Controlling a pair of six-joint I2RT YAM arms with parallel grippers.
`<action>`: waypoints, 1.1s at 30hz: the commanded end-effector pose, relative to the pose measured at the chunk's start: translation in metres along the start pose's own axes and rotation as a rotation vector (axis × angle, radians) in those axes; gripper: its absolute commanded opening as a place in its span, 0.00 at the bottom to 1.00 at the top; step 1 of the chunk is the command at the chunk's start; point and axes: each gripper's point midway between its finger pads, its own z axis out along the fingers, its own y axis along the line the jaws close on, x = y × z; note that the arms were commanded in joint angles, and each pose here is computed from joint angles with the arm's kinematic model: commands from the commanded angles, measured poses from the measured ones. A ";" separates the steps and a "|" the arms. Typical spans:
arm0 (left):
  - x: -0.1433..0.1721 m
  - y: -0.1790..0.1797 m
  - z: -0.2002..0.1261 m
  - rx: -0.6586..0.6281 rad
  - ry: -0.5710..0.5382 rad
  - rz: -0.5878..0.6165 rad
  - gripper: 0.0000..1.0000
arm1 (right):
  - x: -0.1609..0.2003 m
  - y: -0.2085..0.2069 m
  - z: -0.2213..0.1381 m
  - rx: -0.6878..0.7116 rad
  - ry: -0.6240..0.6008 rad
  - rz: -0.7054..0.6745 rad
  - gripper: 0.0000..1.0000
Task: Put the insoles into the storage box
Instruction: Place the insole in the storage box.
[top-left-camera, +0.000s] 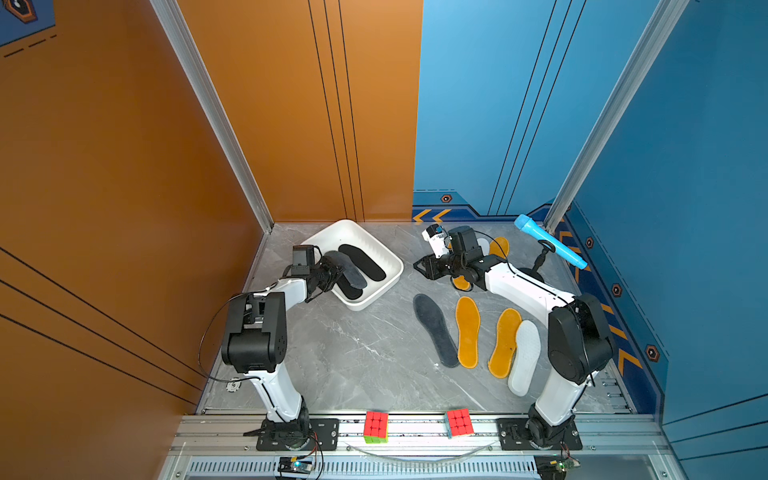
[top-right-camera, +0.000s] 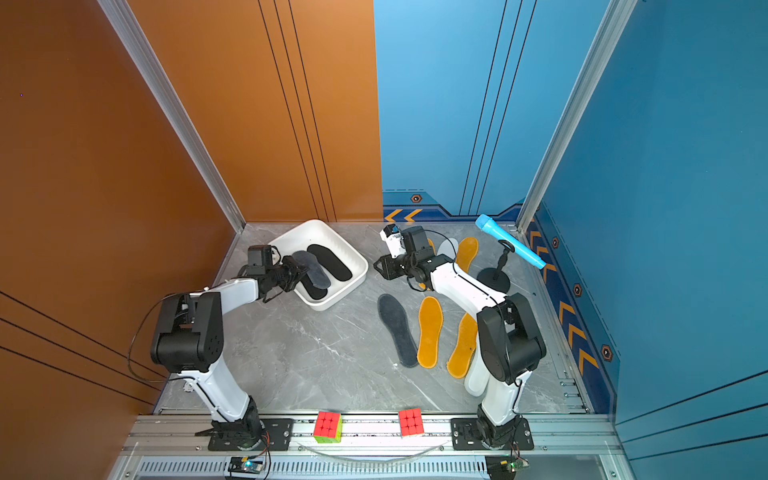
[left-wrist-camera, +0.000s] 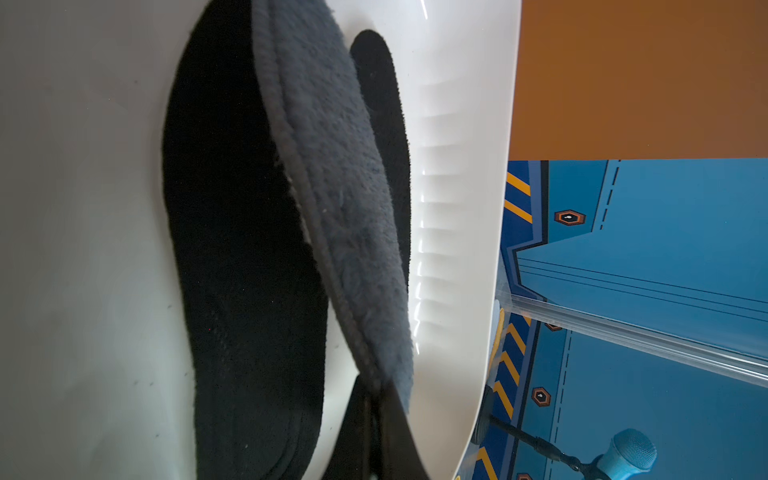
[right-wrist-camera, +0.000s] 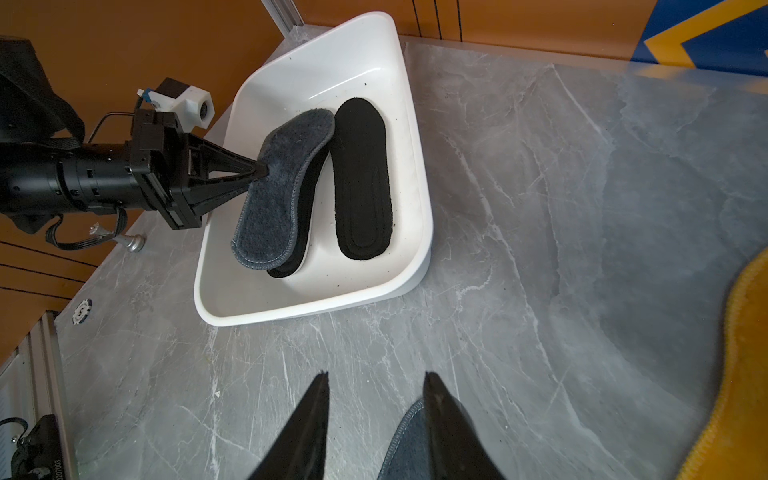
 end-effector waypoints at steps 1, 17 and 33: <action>0.000 0.010 -0.006 -0.065 -0.022 0.014 0.00 | 0.001 0.001 -0.004 -0.017 -0.003 0.014 0.40; 0.003 0.013 -0.016 -0.114 -0.026 0.012 0.32 | 0.003 -0.002 -0.004 -0.014 0.006 0.026 0.44; -0.009 -0.023 -0.051 -0.093 -0.105 0.071 0.43 | 0.030 -0.019 -0.004 0.038 0.081 0.057 0.46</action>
